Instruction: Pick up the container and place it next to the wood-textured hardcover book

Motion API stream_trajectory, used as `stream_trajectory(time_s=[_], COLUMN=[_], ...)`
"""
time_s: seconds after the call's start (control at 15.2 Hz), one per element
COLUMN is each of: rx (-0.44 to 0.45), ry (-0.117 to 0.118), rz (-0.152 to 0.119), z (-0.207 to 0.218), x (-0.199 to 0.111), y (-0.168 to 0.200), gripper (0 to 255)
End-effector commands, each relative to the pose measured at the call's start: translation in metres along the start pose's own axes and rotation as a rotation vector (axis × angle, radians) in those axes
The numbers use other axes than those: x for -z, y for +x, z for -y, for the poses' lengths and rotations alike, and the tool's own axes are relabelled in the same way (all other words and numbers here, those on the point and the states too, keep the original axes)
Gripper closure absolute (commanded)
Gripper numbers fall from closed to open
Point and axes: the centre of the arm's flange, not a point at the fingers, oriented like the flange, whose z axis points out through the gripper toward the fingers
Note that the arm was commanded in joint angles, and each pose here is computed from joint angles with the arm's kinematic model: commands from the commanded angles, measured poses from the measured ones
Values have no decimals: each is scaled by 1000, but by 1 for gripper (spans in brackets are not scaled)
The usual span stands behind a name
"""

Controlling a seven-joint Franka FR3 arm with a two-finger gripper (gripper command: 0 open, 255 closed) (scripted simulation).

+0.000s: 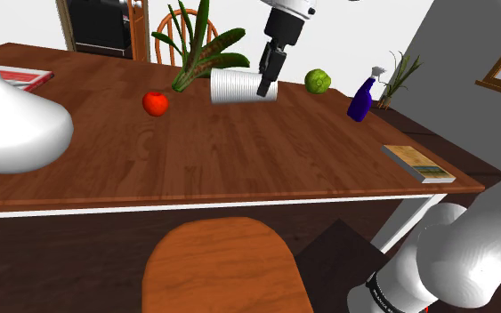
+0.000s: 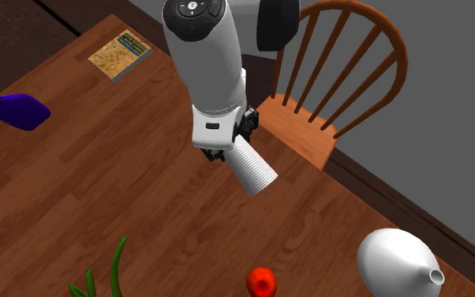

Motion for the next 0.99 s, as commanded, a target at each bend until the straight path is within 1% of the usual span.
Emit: stream_trajectory(time_s=[0.0,0.92], rx=[2,2], ry=[1,1], rz=[-1,-1], z=[-16,-115], x=[3,30], y=[-23,-177], gripper=[255,255])
